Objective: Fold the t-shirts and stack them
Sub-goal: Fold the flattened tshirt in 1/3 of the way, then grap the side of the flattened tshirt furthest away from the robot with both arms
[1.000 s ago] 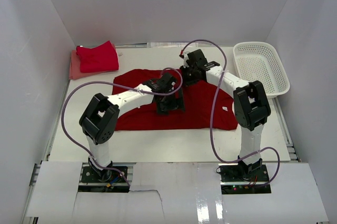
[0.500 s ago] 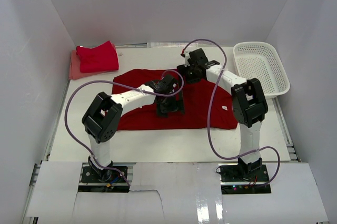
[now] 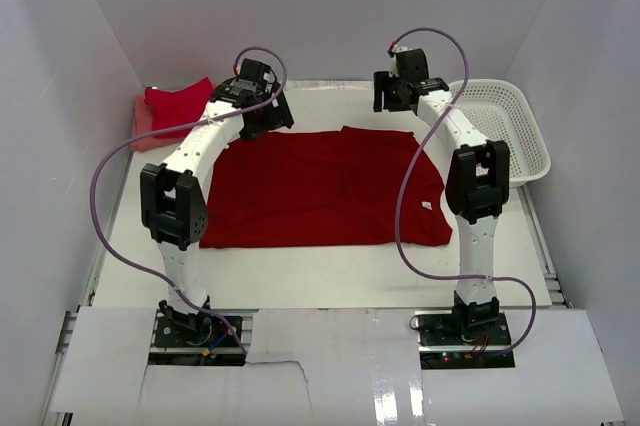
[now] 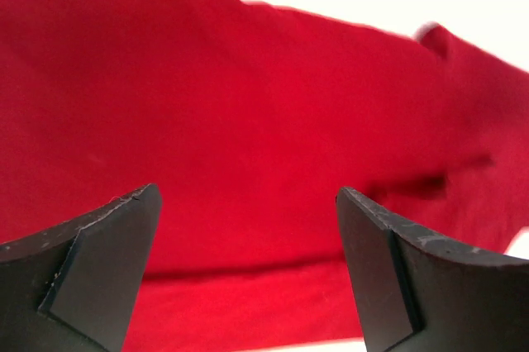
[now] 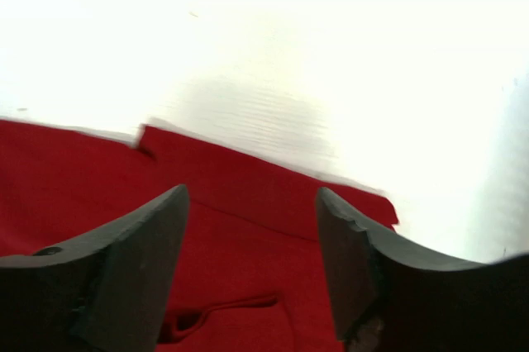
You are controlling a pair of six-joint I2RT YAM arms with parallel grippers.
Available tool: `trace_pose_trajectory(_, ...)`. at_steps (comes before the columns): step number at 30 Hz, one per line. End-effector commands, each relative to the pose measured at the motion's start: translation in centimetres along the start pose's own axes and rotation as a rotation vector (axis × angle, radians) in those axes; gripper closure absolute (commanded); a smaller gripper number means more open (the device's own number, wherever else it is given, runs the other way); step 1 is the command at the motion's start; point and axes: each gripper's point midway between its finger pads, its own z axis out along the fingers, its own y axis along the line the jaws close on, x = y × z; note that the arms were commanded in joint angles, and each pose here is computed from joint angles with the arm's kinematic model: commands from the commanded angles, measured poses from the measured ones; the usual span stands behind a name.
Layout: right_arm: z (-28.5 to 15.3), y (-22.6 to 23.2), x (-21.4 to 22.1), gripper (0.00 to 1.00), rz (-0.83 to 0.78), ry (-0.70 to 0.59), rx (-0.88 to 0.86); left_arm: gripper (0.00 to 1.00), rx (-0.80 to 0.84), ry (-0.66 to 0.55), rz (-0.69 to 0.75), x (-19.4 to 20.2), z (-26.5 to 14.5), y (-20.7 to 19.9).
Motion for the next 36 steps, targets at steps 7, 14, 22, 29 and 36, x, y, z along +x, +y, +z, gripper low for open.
trace_pose_trajectory(7, 2.2, -6.0, 5.0, 0.28, 0.214, 0.186, -0.071, 0.02, -0.201, 0.058, 0.029, -3.5, 3.5, 6.1)
trace_pose_trajectory(14, 2.6, -7.6, 7.2, 0.28, 0.278, 0.246, -0.091, 0.02, -0.247, 0.119, 0.006, -3.5, 7.1, 9.6)
trace_pose_trajectory(22, 3.6, -8.2, 8.9, 0.29, 0.343, 0.285, -0.184, 0.02, -0.327, 0.127, 0.003, -3.6, 9.4, 11.6)
trace_pose_trajectory(29, 4.4, -7.6, 9.3, 0.60, 0.385, 0.285, -0.277, 0.02, -0.348, 0.117, -0.003, -4.1, 9.6, 12.7)
trace_pose_trajectory(36, 3.4, -6.6, 6.1, 0.85, 0.339, 0.162, -0.347, 0.02, -0.317, 0.154, -0.007, -3.1, 9.8, 12.3)
